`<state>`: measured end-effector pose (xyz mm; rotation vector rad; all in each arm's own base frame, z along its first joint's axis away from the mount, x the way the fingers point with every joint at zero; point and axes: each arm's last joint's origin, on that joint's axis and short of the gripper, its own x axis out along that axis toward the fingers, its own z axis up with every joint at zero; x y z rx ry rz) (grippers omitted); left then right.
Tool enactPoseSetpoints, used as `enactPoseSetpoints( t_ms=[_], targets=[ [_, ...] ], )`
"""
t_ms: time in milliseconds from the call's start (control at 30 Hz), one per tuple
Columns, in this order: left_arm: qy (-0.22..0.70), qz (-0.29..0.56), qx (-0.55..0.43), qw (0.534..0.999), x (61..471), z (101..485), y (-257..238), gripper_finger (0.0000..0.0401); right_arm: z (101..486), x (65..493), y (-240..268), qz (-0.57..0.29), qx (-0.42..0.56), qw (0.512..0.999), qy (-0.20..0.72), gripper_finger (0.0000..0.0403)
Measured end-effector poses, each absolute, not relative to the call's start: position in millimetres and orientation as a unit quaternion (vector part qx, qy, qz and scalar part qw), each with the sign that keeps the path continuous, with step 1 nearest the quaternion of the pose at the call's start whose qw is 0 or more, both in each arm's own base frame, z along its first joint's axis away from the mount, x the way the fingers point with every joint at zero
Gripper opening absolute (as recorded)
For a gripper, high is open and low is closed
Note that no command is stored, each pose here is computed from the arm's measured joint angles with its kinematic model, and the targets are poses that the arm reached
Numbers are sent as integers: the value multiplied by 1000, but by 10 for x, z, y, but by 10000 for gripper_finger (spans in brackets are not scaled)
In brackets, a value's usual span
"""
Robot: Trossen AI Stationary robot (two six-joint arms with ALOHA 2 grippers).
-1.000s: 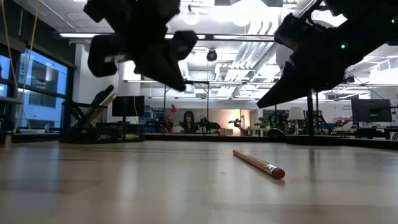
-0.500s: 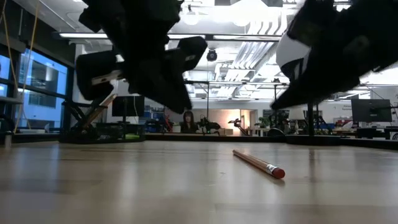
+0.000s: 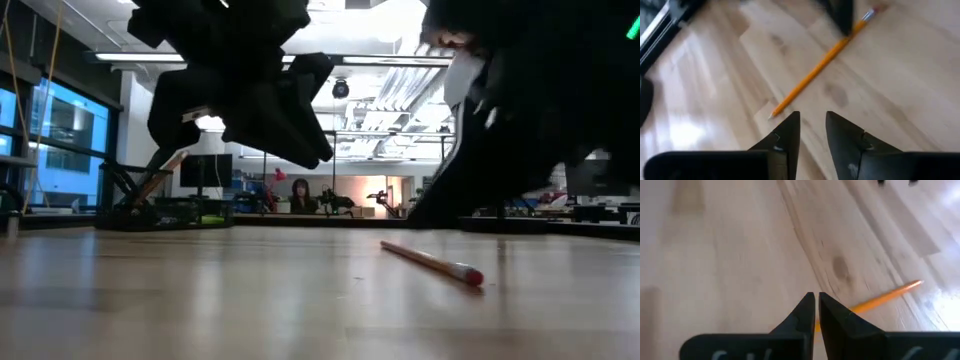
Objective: Pick and place office supplies into organizer
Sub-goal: Put the orange pencil into the top left section of the desk organizer
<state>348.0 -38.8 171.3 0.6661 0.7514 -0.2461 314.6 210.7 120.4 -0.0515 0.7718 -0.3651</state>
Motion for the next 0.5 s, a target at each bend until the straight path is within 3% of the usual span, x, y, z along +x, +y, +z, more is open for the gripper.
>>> enactPoseSetpoints(
  t_ms=[233,367,500],
  targets=[
    [308,-47,281,908,3568,1822,-370,46,1428,3188,2299,-205,47,920,329,43],
    [253,-29,236,938,3630,1921,-382,20,1387,3141,2263,-231,88,907,342,100],
    [233,-67,183,953,3638,1939,-421,2,1345,3051,2197,-292,140,881,345,157]
  ],
)
